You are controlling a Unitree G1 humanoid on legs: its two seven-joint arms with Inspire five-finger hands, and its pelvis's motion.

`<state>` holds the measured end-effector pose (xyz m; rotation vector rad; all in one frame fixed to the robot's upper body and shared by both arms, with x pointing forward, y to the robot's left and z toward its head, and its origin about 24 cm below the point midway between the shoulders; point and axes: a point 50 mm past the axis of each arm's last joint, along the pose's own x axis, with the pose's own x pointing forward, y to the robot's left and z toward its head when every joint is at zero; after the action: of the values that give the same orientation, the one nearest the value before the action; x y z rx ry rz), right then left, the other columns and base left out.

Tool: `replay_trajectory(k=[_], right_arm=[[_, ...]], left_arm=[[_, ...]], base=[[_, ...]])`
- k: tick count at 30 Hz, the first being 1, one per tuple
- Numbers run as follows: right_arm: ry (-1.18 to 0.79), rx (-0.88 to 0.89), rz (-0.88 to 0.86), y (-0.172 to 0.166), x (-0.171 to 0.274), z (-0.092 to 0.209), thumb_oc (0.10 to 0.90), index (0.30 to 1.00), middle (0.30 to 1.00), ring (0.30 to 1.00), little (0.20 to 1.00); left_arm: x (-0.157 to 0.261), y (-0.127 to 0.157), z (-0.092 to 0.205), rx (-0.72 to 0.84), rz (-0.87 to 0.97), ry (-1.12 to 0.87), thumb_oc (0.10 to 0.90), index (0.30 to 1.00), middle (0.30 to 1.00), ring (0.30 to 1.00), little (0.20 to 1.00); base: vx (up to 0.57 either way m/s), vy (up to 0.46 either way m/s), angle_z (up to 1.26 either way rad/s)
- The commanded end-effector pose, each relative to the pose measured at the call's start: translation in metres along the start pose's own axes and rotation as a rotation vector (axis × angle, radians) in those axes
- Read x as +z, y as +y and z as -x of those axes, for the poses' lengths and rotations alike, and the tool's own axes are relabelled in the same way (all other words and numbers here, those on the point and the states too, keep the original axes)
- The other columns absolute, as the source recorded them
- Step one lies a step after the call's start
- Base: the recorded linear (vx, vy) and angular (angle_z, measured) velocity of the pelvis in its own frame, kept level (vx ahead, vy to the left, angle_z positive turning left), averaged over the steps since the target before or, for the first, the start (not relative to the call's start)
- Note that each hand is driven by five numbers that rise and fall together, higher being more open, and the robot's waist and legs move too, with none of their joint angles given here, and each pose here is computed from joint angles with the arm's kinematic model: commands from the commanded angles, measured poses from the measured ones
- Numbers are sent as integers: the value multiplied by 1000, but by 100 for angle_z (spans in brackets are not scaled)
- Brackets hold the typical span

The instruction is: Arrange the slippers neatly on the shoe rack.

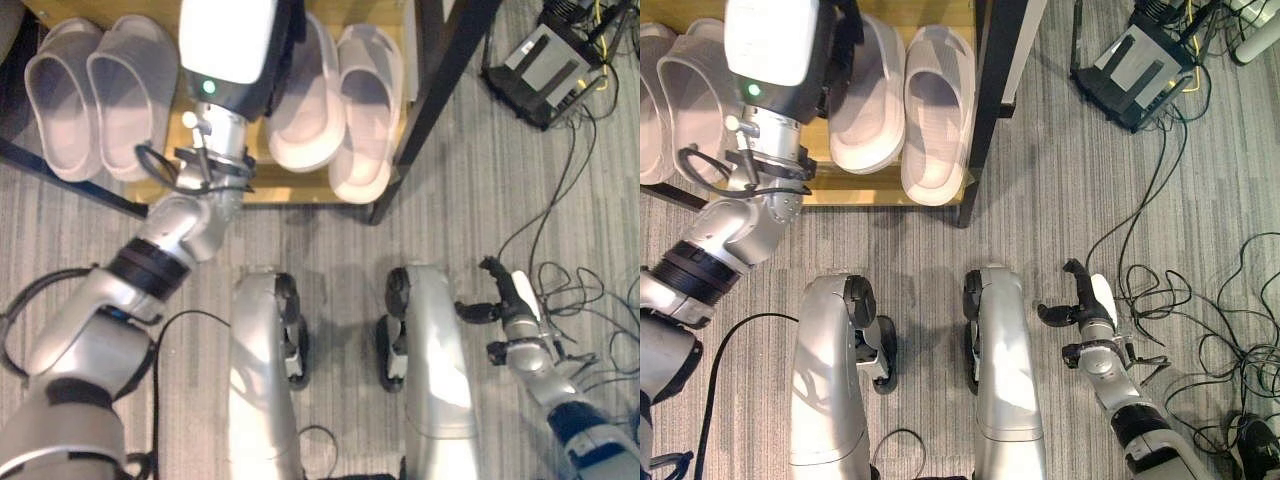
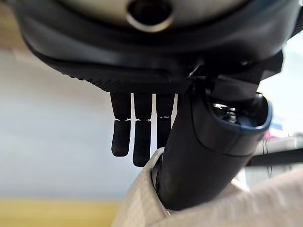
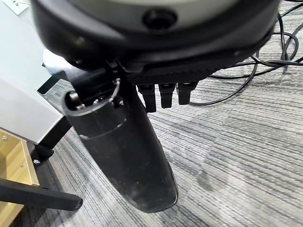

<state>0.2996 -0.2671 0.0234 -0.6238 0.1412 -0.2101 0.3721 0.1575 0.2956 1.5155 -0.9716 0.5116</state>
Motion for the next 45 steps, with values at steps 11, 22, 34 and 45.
replay_trajectory(k=[11, 22, 34, 45], right_arm=[[-49, -107, -130, -22, 12, -11, 800, 900, 900, 900, 900], [36, -68, -112, -11, -9, -2, 800, 900, 900, 900, 900], [104, -40, -104, -5, -22, 3, 800, 900, 900, 900, 900], [145, -30, -93, -1, -34, 11, 800, 900, 900, 900, 900]], left_arm=[[-15, 63, -57, 223, -91, 51, 400, 300, 300, 300, 300], [1, 48, -52, 135, 21, 64, 800, 900, 900, 900, 900], [21, 62, -52, 197, 136, 2, 800, 900, 900, 900, 900], [22, 68, -41, 257, 221, 6, 800, 900, 900, 900, 900]], base=[[5, 27, -5], [3, 9, -1], [-1, 2, 1], [0, 0, 0]])
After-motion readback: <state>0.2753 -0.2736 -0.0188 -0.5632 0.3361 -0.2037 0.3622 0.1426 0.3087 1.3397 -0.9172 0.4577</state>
